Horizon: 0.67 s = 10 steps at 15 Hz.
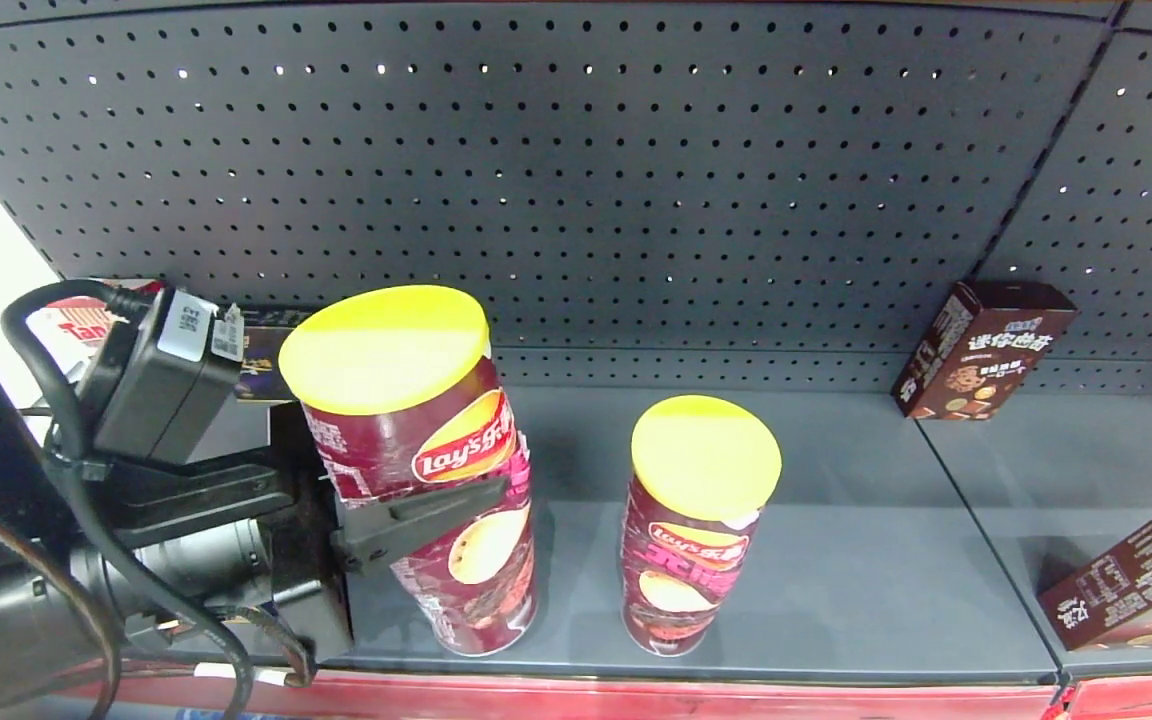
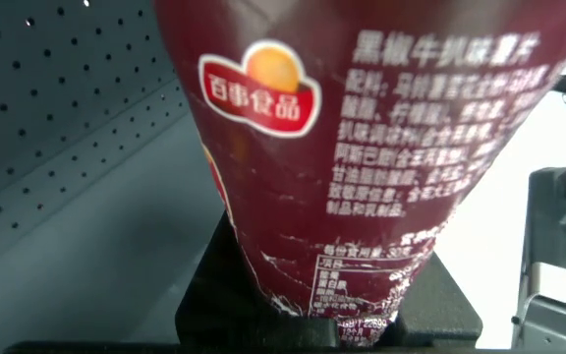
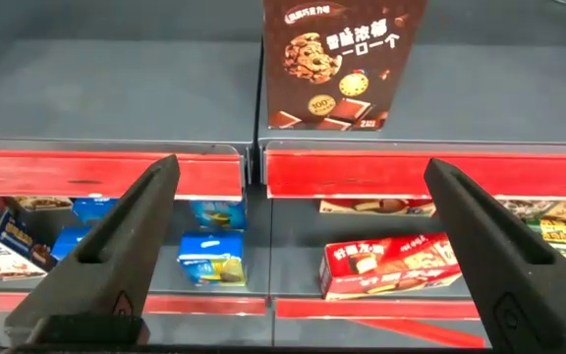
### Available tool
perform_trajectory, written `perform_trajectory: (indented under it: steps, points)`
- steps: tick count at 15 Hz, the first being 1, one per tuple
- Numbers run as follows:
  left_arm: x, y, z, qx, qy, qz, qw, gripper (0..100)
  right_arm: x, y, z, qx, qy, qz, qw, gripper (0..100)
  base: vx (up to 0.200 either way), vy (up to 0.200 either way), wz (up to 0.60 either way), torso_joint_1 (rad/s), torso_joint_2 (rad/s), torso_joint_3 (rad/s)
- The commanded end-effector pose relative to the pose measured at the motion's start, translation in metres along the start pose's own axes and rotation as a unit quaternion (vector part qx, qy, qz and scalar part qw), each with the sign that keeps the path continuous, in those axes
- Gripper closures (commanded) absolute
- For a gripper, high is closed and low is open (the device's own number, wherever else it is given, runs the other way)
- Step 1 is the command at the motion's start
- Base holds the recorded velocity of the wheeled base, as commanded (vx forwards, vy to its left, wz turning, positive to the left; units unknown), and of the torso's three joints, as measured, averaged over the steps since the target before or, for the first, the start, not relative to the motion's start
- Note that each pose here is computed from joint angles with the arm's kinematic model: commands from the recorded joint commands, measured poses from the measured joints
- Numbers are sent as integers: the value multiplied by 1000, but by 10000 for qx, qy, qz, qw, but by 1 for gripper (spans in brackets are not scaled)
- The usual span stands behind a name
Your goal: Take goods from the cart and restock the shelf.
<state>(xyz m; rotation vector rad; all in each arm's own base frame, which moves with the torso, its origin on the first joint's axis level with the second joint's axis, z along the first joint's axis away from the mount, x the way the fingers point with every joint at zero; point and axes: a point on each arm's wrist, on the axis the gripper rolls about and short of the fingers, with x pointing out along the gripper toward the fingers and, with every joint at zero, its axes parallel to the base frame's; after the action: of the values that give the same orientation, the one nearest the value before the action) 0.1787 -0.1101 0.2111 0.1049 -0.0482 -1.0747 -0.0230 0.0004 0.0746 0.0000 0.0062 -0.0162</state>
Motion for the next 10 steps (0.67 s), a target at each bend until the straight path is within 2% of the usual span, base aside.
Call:
perform_trajectory:
  steps: [1, 2, 3, 4, 6, 7, 9, 10]
  points:
    - [11, 8, 8, 50, -89, 17, 9999, 100, 0, 0, 0, 0, 15, 4, 10000, 0, 0, 0, 0, 0, 0, 0]
    - [19, 14, 13, 151, -186, 21, 9997, 100, 0, 0, 0, 0, 15, 4, 10000, 0, 0, 0, 0, 0, 0, 0]
    - [23, 18, 17, 189, -239, 66, 9995, 100, 0, 0, 0, 0, 7, 4, 10000, 0, 0, 0, 0, 0, 0, 0]
    - [26, 22, 30, 263, -384, 91, 9989, 100, 0, 0, 0, 0, 7, 4, 10000, 0, 0, 0, 0, 0, 0, 0]
    - [29, 24, 27, 200, -310, 128, 9992, 100, 0, 0, 0, 8, 15, -4, 10000, 0, 0, 0, 0, 0, 0, 0]
    - [43, 34, 14, 121, -128, 130, 9998, 100, 0, 0, 0, 0, 7, 4, 10000, 0, 0, 0, 0, 0, 0, 0]
    - [60, 43, 9, 167, -188, 114, 9996, 100, 0, 0, 0, 0, 15, 4, 10000, 0, 0, 0, 0, 0, 0, 0]
    - [73, 53, 10, 218, -275, 140, 9993, 100, 0, 0, 0, 0, 7, 4, 10000, 0, 0, 0, 0, 0, 0, 0]
